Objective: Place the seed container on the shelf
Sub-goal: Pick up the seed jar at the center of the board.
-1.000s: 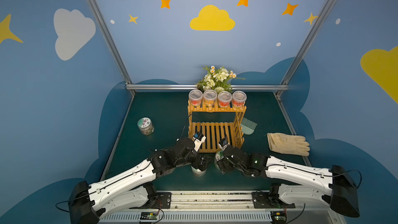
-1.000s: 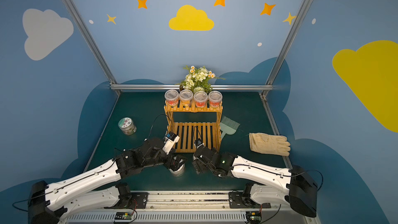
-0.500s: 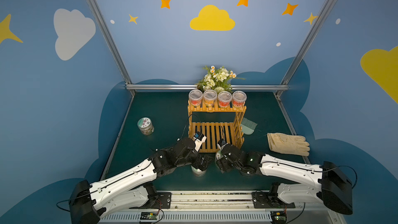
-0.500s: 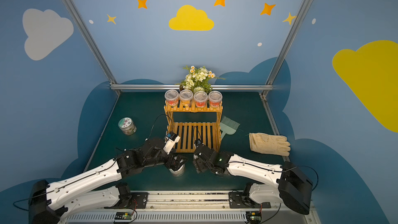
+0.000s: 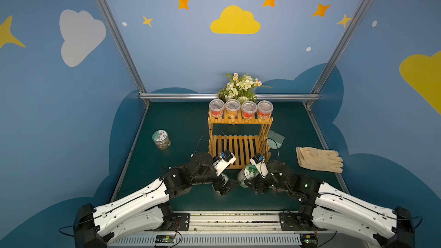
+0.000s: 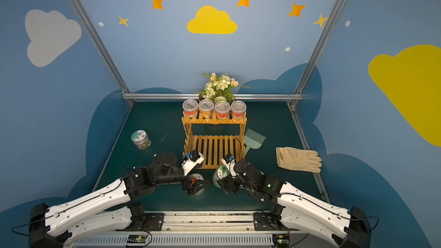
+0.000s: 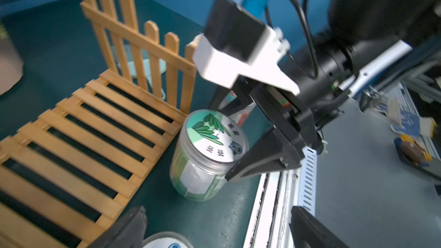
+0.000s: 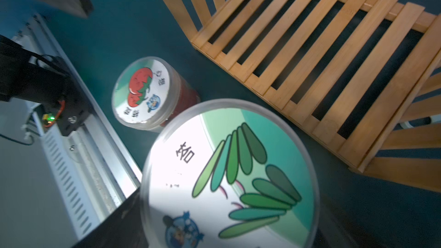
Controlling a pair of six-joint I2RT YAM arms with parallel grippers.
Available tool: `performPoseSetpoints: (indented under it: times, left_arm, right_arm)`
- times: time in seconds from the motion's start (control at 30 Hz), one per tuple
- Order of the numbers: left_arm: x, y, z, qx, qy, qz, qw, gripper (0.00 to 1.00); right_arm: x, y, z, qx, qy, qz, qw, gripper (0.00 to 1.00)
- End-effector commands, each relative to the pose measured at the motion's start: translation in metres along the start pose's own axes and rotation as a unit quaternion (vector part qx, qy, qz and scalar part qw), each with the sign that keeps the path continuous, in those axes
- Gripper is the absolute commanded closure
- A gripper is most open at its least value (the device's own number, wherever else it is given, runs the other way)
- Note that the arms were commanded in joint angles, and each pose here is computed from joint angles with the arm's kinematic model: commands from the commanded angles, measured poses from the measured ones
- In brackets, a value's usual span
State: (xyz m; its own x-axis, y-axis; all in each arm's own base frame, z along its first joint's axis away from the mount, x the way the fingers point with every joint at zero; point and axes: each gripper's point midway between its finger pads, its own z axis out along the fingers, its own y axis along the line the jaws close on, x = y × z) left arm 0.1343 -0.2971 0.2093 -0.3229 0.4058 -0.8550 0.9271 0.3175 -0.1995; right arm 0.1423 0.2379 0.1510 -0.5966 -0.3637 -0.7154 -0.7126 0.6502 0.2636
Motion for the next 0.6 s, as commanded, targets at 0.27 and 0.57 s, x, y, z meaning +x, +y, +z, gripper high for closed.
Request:
performPoseSetpoints:
  times: [0.27, 0.57]
  left_arm:
    - [-0.005, -0.012, 0.023, 0.064, -0.003, 0.175, 0.982, 0.00]
    - [-0.016, 0.012, 0.021, 0.047, -0.038, 0.103, 0.993, 0.00]
  right_arm:
    - [-0.041, 0.049, -0.051, -0.128, -0.009, -0.045, 0.991, 0.23]
    - [-0.057, 0.061, -0.061, -0.151, -0.021, -0.059, 0.987, 0.24]
